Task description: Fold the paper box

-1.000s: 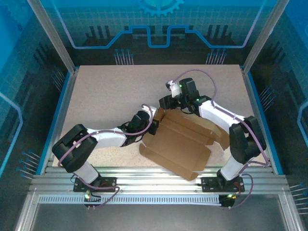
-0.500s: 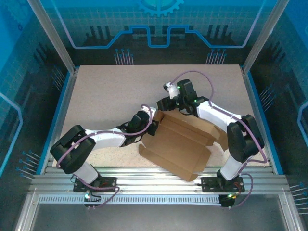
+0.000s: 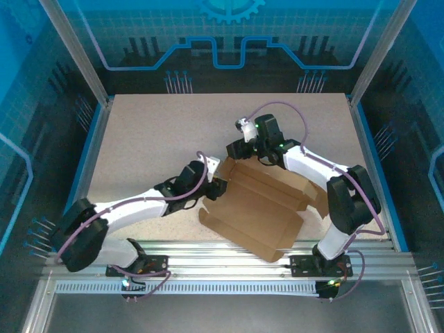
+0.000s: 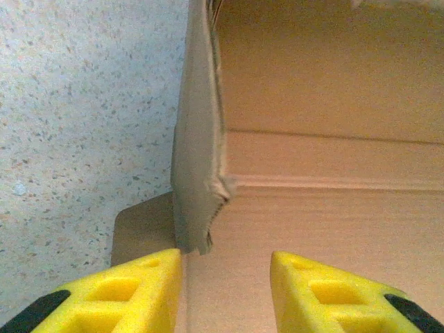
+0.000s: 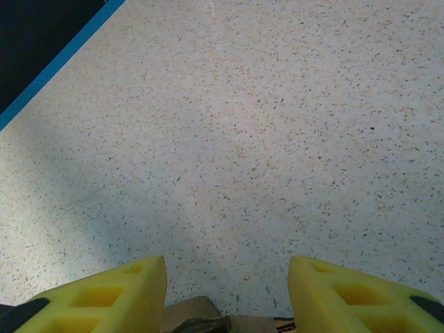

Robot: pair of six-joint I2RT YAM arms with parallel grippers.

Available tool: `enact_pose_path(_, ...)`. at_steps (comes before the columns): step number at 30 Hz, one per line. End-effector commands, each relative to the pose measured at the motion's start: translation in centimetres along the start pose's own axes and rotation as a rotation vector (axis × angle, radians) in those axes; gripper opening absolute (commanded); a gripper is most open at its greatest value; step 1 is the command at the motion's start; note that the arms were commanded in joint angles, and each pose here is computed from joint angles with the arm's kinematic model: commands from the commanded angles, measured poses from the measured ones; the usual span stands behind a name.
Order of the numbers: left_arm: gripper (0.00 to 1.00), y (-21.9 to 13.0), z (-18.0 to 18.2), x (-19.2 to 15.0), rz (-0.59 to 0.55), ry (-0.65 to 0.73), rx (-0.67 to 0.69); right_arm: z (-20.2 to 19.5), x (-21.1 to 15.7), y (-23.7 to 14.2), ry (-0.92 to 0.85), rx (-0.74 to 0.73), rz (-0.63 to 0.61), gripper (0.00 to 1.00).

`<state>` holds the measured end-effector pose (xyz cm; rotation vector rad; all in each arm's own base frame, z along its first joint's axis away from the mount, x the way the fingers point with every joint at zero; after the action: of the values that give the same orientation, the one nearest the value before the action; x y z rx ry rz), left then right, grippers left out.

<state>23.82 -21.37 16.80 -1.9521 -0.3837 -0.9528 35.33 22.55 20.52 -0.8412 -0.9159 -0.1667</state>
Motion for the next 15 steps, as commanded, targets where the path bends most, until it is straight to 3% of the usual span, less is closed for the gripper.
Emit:
enact_pose_path(1, 0.43, -2.3, 0.1, 0.3, 0.021, 0.012, -0.013, -0.5, -2.6, 1.0, 0.0, -0.02, 0.094, 0.5)
enact_pose_path(6, 0.48, -4.6, 2.4, 0.3, -0.001, -0.095, -0.018, -0.4, -2.6, 0.9, 0.0, -0.018, 0.094, 0.49)
enact_pose_path(10, 0.58, -4.5, 4.7, -0.1, -0.028, -0.21, -0.119, -0.4, -2.6, 1.0, 0.005, -0.006, 0.092, 0.49)
enact_pose_path(15, 0.58, -2.3, 6.2, -0.4, -0.03, -0.127, -0.126, -0.2, -2.5, 1.1, 0.011, 0.008, 0.091, 0.49)
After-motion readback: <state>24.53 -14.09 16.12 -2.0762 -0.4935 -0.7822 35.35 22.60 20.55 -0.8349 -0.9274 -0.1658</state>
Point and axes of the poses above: each hand's point on the last joint's axis, 136 mm out from that joint toward the fingers, its own y axis out along the fingers, its own z axis along the line the jaws close on, x = y × z, the point moved 8 cm from there along -y, back along the fingers, and after that the axes turned 1 degree about -y, right-handed, at the moved point
